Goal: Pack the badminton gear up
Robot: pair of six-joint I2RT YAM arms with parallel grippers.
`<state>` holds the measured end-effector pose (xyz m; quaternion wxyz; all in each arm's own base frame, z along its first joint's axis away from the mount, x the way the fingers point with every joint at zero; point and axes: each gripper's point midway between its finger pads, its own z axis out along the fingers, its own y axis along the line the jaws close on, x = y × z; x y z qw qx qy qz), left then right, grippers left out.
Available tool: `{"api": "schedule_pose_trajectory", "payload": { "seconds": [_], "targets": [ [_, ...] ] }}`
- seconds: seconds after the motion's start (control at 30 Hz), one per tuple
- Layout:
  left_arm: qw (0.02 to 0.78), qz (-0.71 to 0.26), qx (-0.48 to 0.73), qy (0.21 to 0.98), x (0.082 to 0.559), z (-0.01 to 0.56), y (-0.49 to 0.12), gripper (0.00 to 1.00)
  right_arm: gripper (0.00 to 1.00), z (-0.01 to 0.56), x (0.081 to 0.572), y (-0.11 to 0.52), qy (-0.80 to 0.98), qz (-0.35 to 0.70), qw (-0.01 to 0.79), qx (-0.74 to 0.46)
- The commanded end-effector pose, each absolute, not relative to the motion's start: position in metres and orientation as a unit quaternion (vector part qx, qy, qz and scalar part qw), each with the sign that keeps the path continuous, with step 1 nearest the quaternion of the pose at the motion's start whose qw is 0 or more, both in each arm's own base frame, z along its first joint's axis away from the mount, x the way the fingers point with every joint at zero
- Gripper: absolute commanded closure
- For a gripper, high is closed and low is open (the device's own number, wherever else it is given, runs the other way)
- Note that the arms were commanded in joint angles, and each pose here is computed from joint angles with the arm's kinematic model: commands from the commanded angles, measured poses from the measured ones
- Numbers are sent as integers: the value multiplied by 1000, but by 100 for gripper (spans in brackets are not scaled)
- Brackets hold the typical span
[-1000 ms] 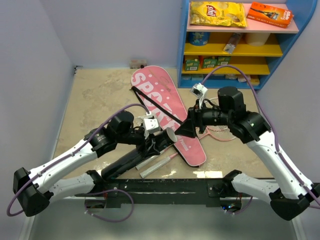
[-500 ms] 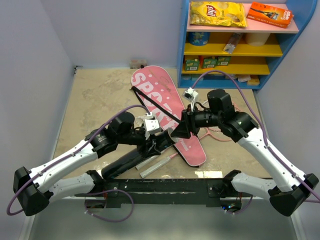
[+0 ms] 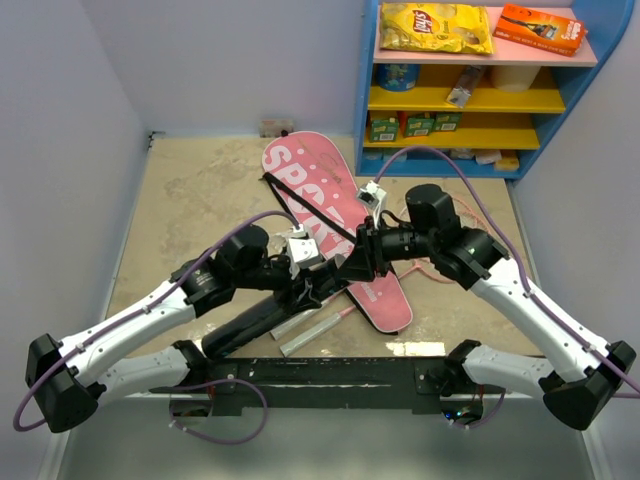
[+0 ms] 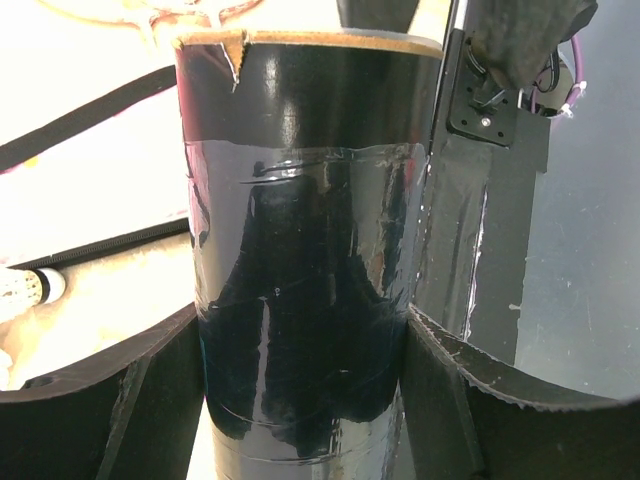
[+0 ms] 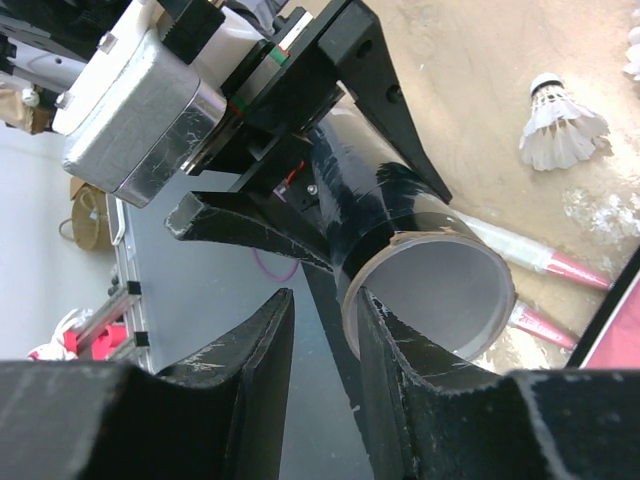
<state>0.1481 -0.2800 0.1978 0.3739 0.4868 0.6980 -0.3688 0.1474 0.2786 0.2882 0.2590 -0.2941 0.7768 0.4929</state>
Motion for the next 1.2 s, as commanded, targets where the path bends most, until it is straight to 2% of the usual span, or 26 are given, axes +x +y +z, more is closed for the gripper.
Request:
{"api": "schedule_pose_trajectory", "payload": {
  "seconds": [0.0, 0.3, 0.43, 0.8, 1.07, 1.17],
  "targets": [
    [414, -374, 493, 668, 151, 216, -285, 82, 66, 301, 142, 283, 757, 511, 271, -302],
    [426, -379, 492, 658, 149, 224, -284, 82, 87, 302, 137, 286, 757, 513, 267, -304],
    [431, -390, 492, 648, 146, 231, -285, 82, 100, 310, 134, 285, 746, 523, 274, -308],
    [445, -415, 495, 621, 131, 243, -280, 82, 100, 350, 142, 278, 739, 502, 328, -307],
    [448, -421, 499, 611, 126, 245, -279, 82, 100, 348, 173, 272, 769, 443, 364, -282],
    [453, -424, 497, 607, 124, 248, -278, 82, 100, 351, 198, 261, 785, 401, 400, -249]
  ]
}}
